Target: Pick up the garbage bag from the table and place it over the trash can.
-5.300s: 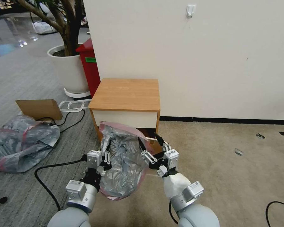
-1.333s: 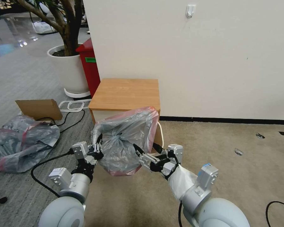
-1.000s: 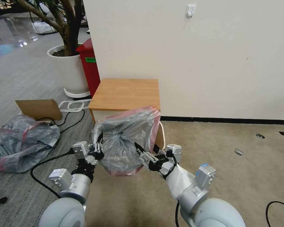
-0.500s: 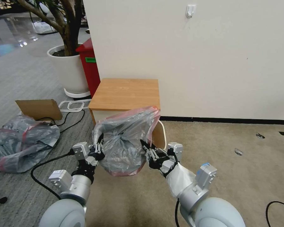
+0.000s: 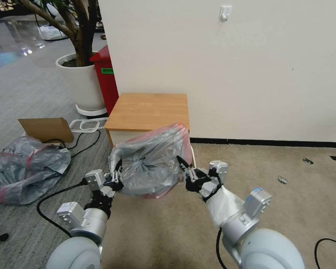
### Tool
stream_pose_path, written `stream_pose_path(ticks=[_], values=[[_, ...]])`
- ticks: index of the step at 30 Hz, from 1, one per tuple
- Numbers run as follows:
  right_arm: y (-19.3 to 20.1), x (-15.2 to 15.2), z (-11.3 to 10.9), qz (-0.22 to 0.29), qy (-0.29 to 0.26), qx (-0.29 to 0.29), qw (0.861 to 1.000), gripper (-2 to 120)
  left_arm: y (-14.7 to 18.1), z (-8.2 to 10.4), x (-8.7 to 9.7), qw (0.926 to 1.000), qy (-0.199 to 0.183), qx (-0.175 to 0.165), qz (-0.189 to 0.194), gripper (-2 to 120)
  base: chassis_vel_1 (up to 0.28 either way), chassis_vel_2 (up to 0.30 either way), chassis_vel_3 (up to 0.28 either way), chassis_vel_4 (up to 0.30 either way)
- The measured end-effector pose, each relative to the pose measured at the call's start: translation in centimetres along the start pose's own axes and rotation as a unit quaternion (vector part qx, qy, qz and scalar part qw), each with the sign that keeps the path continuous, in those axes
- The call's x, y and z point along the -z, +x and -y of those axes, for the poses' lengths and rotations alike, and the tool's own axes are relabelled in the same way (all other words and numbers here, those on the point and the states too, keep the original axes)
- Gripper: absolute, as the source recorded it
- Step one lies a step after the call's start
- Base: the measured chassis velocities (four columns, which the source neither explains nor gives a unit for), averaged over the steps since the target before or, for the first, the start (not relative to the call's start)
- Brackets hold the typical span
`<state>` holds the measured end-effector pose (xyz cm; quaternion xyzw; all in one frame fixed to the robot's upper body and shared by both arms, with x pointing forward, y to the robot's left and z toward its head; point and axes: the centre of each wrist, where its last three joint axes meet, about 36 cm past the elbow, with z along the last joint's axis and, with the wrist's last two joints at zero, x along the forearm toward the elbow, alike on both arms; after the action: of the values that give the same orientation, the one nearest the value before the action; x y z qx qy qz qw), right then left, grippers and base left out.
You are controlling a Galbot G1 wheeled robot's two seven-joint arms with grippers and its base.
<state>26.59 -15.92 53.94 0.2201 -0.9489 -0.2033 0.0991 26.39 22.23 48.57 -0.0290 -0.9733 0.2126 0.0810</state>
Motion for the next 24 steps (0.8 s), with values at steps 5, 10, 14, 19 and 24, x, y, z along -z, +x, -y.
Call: stream_pose_path(ticks=[5, 10, 14, 19, 24], values=[[0.4, 0.5, 0.4, 0.003, 0.003, -0.019, 1.0, 0, -0.3, -0.3, 0.6, 0.9997, 0.024, 0.008, -0.003, 5, 0.0, 0.0, 0.0, 0.0], [0.5, 0.7, 0.6, 0.007, 0.005, -0.022, 1.0, 0, -0.8, -0.7, 1.2, 0.9989, 0.043, 0.01, -0.012, 5, 0.0, 0.0, 0.0, 0.0], [0.5, 1.2, 1.3, 0.01, 0.015, -0.013, 1.0, 0, -0.9, -1.0, 1.4, 0.9988, 0.044, 0.009, -0.018, 5, 0.0, 0.0, 0.0, 0.0], [0.1, 2.0, 2.7, 0.008, 0.035, -0.002, 0.999, 0, -1.1, -1.2, 1.5, 0.9987, 0.044, 0.007, -0.023, 5, 0.0, 0.0, 0.0, 0.0], [-0.1, 1.8, 3.8, 0.002, 0.04, -0.002, 0.999, 0, -1.1, -1.0, 1.2, 0.9983, 0.051, 0.006, -0.027, 5, 0.0, 0.0, 0.0, 0.0]])
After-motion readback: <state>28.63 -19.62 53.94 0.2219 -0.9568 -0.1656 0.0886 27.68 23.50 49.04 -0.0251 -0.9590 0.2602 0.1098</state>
